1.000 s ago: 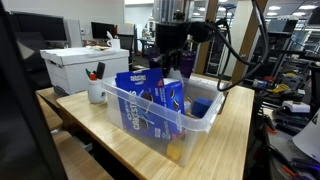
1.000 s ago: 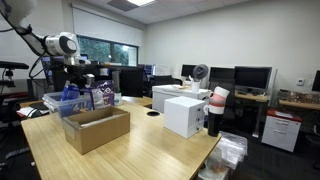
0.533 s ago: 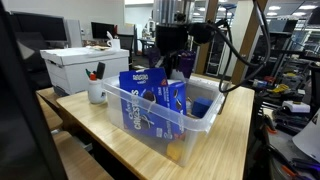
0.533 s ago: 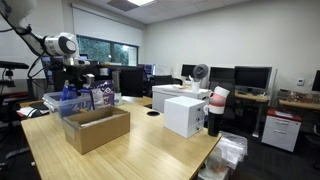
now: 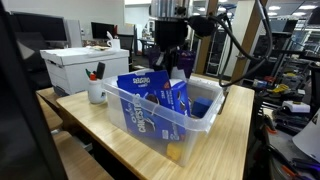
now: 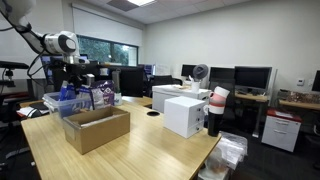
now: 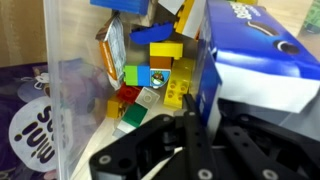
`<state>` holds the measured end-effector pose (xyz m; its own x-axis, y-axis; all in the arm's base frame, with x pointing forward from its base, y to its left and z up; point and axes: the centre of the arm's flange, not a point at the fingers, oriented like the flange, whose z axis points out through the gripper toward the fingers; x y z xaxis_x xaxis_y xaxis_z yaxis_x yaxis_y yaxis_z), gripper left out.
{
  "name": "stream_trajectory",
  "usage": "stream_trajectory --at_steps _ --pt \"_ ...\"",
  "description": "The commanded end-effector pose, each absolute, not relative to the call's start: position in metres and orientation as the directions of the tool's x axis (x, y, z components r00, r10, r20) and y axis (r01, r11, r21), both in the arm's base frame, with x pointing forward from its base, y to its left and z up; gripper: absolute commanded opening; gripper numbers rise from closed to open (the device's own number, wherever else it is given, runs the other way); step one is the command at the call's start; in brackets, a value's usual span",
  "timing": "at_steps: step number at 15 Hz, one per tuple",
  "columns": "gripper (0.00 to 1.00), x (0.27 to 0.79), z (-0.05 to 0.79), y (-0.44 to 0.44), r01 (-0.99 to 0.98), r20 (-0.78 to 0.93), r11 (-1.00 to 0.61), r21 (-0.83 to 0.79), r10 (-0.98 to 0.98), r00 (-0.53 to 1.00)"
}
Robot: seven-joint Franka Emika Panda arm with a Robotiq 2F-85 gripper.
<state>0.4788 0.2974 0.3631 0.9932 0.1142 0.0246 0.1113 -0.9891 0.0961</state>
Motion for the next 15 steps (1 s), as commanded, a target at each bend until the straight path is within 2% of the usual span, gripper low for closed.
stream_trajectory --at_steps 1,5,7,15 --pt "0.04 0.482 0.42 0.302 0.161 0.105 -0.982 0.095 0.171 0.98" --pt "0.04 0.488 0.471 0.304 0.167 0.197 -0.983 0.08 0.18 0.964" --pt "0.32 0.483 0.493 0.293 0.231 0.19 -0.966 0.113 0.249 0.95" --pt "0.77 0.461 0.559 0.223 0.585 0.11 -0.797 0.148 0.601 0.792"
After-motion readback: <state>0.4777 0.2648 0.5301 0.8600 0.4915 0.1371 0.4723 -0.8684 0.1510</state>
